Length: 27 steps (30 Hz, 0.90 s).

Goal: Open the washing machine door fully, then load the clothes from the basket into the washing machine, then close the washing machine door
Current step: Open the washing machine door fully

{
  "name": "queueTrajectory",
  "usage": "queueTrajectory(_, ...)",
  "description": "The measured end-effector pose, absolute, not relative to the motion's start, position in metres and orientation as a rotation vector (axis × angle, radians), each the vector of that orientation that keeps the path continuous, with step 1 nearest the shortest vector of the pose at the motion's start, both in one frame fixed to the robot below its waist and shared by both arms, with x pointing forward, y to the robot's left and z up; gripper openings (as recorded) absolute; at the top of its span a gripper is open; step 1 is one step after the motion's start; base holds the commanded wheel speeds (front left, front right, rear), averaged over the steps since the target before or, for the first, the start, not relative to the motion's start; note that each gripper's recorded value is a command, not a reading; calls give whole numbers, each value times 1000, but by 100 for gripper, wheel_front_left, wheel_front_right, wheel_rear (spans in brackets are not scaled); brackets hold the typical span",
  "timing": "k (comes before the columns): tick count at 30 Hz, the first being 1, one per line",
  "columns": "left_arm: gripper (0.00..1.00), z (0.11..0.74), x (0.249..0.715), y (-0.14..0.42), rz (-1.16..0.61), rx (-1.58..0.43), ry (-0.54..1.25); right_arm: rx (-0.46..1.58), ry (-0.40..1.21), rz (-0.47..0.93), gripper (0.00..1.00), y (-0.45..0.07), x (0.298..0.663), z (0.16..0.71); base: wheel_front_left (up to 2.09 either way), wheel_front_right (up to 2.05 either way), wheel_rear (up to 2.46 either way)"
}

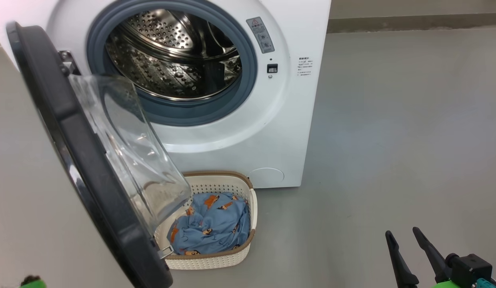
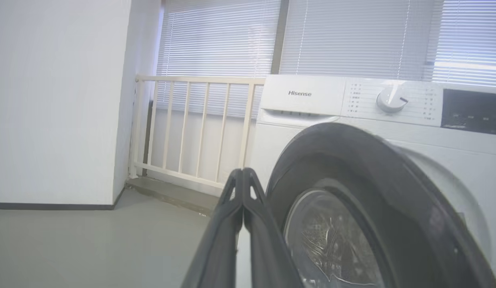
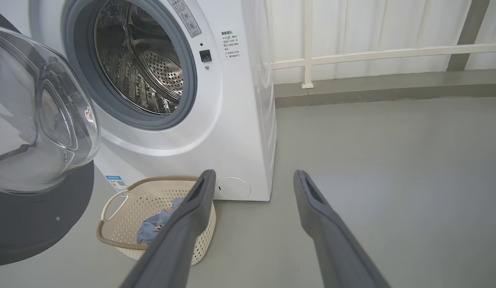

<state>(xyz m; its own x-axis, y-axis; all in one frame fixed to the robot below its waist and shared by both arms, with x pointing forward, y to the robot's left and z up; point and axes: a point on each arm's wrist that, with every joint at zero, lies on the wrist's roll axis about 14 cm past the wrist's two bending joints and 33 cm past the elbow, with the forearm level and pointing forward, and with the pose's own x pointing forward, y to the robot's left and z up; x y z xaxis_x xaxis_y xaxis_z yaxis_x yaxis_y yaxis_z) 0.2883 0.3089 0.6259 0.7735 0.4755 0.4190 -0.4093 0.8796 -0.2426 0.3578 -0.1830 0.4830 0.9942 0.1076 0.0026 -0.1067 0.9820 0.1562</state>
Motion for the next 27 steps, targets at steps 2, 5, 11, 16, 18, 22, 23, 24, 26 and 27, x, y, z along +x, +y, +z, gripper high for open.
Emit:
queueTrajectory(2, 0, 659, 283, 300, 456, -113, -595, 158, 5, 113, 100, -181, 358, 483, 0, 0, 0)
queueTrajectory(5, 0, 713, 272, 271, 357, -121, -779, 159, 6, 122, 100, -178, 360, 483, 0, 0, 0)
queueTrajectory(11, 0, 730, 280, 192, 76, -222, -807, 168, 17, 147, 100, -167, 360, 480, 0, 0, 0)
queueTrajectory(16, 0, 712, 291, 127, -127, -309, -664, 179, 22, 153, 100, -162, 361, 479, 0, 0, 0)
queueTrajectory(18, 0, 695, 299, 112, -165, -322, -578, 181, 23, 154, 100, -161, 360, 478, 0, 0, 0)
queueTrajectory(22, 0, 660, 311, 94, -186, -320, -408, 182, 27, 153, 100, -161, 360, 477, 0, 0, 0)
queueTrajectory(23, 0, 652, 314, 92, -187, -317, -377, 183, 29, 152, 100, -161, 360, 476, 0, 0, 0)
queueTrajectory(24, 0, 646, 315, 91, -181, -315, -352, 183, 31, 151, 100, -161, 360, 476, 0, 0, 0)
queueTrajectory(26, 0, 635, 318, 92, -167, -311, -309, 184, 33, 150, 100, -162, 360, 475, 0, 0, 0)
queueTrajectory(27, 0, 628, 319, 92, -158, -308, -282, 184, 35, 149, 100, -162, 360, 474, 0, 0, 0)
